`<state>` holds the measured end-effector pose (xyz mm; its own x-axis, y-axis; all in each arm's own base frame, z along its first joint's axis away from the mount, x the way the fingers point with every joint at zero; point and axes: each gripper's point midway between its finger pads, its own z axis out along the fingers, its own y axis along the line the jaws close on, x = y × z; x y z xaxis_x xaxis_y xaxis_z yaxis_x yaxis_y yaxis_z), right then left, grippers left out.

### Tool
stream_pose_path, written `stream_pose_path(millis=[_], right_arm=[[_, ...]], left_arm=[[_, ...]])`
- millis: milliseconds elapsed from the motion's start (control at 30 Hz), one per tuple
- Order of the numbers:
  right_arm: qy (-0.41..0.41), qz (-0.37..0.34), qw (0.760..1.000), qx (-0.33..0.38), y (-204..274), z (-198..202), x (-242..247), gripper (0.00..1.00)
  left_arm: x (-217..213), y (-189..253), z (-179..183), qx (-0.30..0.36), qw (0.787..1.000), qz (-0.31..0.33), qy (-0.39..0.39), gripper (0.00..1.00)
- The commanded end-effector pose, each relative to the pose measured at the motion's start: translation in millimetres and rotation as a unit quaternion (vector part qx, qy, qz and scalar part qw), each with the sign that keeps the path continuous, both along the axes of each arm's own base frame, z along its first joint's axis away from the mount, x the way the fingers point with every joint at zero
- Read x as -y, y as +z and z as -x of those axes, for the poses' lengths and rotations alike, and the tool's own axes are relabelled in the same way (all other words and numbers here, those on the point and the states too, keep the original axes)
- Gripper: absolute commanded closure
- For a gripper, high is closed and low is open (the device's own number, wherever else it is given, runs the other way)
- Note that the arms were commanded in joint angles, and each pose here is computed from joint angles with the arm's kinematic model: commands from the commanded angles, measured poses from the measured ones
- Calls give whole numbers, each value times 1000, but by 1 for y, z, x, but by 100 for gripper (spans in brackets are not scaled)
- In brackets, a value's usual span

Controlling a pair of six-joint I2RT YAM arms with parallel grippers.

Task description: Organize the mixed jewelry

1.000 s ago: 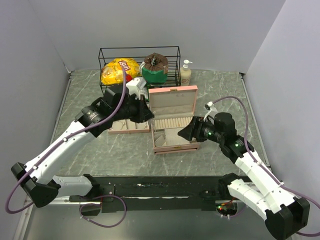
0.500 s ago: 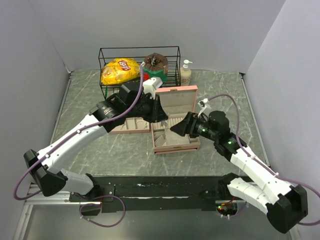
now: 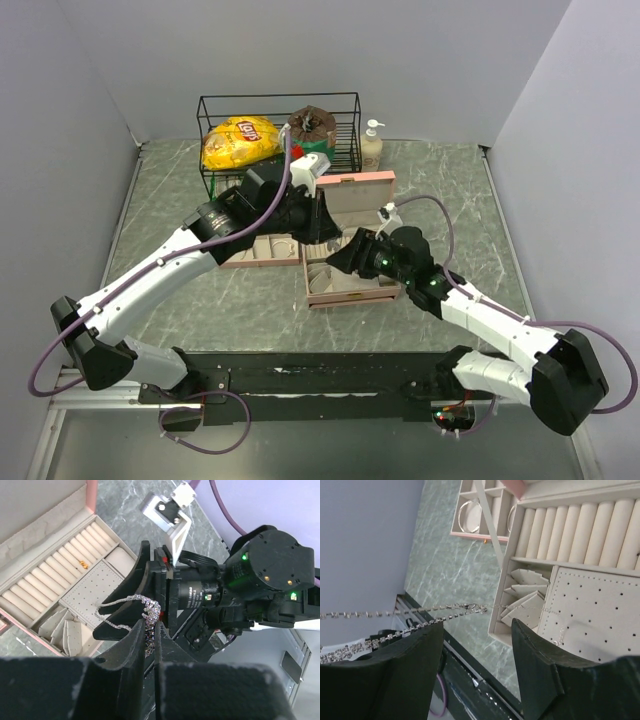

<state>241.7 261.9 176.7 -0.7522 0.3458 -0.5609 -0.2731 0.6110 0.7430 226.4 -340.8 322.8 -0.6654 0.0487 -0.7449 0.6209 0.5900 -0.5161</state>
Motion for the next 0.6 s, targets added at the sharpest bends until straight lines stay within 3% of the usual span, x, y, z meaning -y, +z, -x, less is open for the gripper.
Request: stream_pose_path(millis=[0,300,567], right_arm=[[-2,-41,997,60,28,-4,-5,37],[-6,-67,993,101,33,29,17,33],[-60,-60,992,96,32,16,29,33]], left_arm=[[0,29,-3,26,999,33,17,99],[-4,29,-7,31,999,29,31,99],[-3,29,-4,27,999,33,26,99]])
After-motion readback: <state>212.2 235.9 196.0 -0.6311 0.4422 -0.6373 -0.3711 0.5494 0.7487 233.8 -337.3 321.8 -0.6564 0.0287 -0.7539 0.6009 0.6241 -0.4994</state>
